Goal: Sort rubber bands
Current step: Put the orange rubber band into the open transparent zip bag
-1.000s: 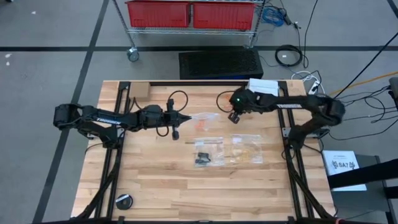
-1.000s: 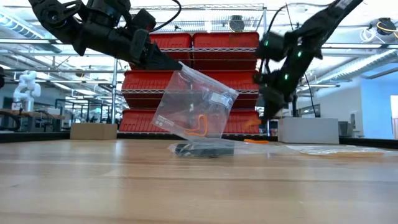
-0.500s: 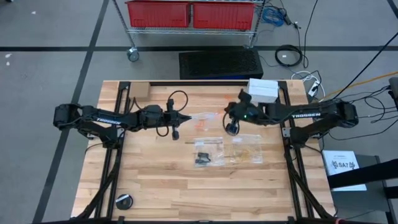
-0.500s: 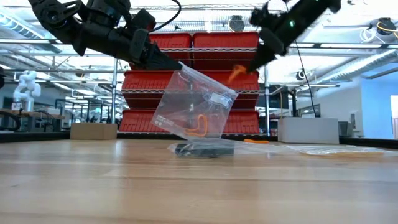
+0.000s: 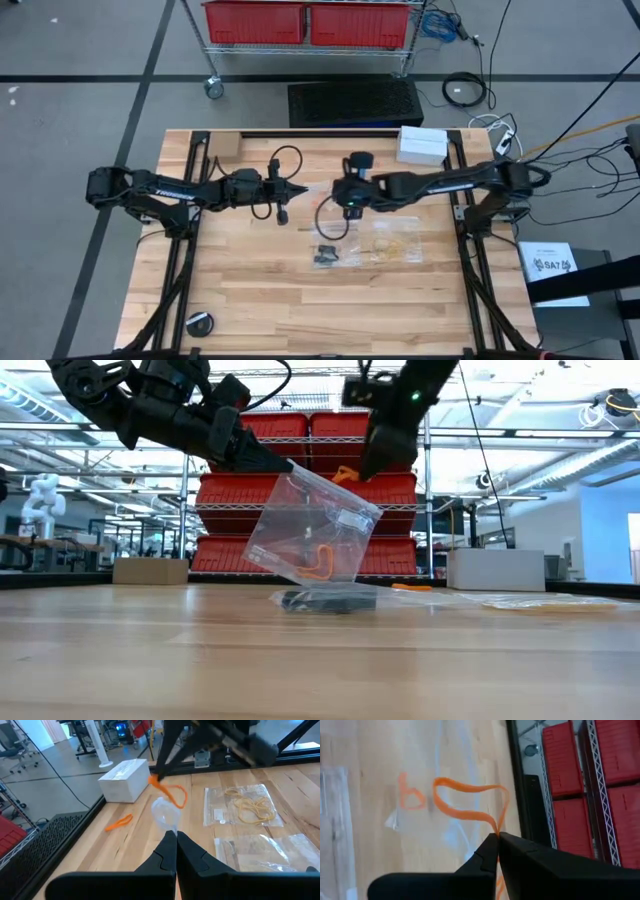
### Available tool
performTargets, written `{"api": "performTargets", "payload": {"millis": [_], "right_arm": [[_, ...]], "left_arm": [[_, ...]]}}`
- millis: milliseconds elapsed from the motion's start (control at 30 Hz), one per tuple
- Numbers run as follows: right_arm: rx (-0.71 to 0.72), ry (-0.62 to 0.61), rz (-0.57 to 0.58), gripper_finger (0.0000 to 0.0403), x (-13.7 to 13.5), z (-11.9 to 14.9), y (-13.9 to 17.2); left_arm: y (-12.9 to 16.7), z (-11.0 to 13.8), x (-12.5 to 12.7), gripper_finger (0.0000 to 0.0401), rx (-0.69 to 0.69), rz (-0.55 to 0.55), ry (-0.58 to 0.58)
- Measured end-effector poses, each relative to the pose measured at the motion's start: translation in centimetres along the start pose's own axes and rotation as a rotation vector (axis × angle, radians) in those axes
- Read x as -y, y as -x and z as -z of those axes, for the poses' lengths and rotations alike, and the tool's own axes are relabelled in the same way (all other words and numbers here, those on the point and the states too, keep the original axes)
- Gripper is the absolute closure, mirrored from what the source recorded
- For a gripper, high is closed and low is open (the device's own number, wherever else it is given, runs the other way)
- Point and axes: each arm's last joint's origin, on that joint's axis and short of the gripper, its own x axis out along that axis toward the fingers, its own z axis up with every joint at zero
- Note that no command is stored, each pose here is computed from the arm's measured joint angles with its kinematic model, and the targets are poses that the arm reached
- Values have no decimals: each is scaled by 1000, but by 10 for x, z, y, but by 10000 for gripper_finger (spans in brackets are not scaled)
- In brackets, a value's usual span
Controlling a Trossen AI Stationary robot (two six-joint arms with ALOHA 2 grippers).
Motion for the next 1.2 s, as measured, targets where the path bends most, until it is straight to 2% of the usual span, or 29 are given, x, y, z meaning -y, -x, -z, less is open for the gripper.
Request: {"api": "performTargets", "payload": {"millis": [167,300,533,733,1200], "right_arm": [[-31,80,0,403,-6,-13,-11],[-61,86,96,403,0,-16,-9],[-31,60,118,403,10,-18,7],[-27,65,114,403,7,-18,8],[6,123,-25,403,-10,-24,-9]], "left_arm": [[0,0,0,401,-2,1,0],[0,1,0,401,-10,2,0],[0,1,0,401,-9,2,0],[0,1,0,401,-6,2,0],[0,1,0,401,-7,2,0]]}}
